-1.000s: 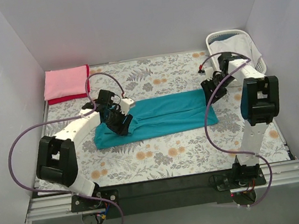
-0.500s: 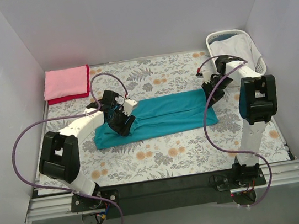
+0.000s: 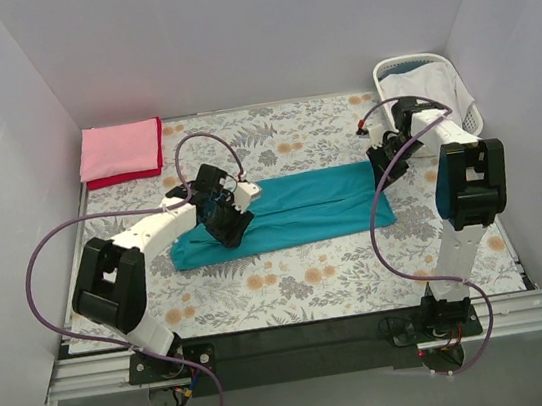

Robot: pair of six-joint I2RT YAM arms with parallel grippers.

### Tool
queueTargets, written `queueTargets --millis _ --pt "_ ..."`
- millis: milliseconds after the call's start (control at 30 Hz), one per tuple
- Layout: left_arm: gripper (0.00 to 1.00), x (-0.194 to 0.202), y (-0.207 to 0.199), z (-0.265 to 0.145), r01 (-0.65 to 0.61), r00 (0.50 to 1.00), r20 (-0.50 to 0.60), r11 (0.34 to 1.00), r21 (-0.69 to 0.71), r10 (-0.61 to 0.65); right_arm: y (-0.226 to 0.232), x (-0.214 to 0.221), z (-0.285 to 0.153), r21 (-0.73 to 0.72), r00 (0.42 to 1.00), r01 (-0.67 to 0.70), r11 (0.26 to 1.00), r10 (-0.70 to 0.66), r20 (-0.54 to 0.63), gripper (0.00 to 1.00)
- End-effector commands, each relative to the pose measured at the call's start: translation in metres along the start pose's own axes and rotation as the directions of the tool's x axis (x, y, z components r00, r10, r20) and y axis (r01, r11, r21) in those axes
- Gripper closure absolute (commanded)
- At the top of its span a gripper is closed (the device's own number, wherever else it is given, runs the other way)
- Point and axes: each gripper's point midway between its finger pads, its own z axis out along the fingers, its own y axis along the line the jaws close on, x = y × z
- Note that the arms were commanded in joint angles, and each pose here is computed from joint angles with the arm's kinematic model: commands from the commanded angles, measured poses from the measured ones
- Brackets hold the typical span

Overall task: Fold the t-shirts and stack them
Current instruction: Fold the tshirt

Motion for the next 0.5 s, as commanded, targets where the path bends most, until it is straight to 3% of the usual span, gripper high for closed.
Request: queueTargets --millis 0,33,67,233,467 --pt "0.55 -0.023 0.006 -0.007 -0.039 0.997 0.065 0.998 -0.051 0.042 0.003 -0.002 -0.006 0.017 1.0 0.01 1.0 -0.011 0.023 0.99" --pt "0.57 -0.024 0.008 -0.007 -0.037 0.997 0.063 0.998 -0.059 0.041 0.003 -0.002 -0.007 0.022 1.0 0.012 1.0 -0.013 0.025 0.99" --pt "0.68 -0.024 0.01 -0.006 -0.035 0.997 0.061 0.997 -0.07 0.039 0.003 -0.002 -0.007 0.025 1.0 0.012 1.0 -0.013 0.027 0.99" --pt "0.99 -0.04 0.021 -0.014 -0.042 0.994 0.095 0.991 -0.127 0.054 0.002 0.0 -0.008 0.038 1.0 0.016 0.999 -0.017 0.025 0.99" --pt "1.0 -0.064 0.038 -0.009 -0.071 0.989 0.12 0.984 -0.165 0.091 0.004 0.0 -0.004 0.013 1.0 0.001 1.0 -0.002 0.022 0.99"
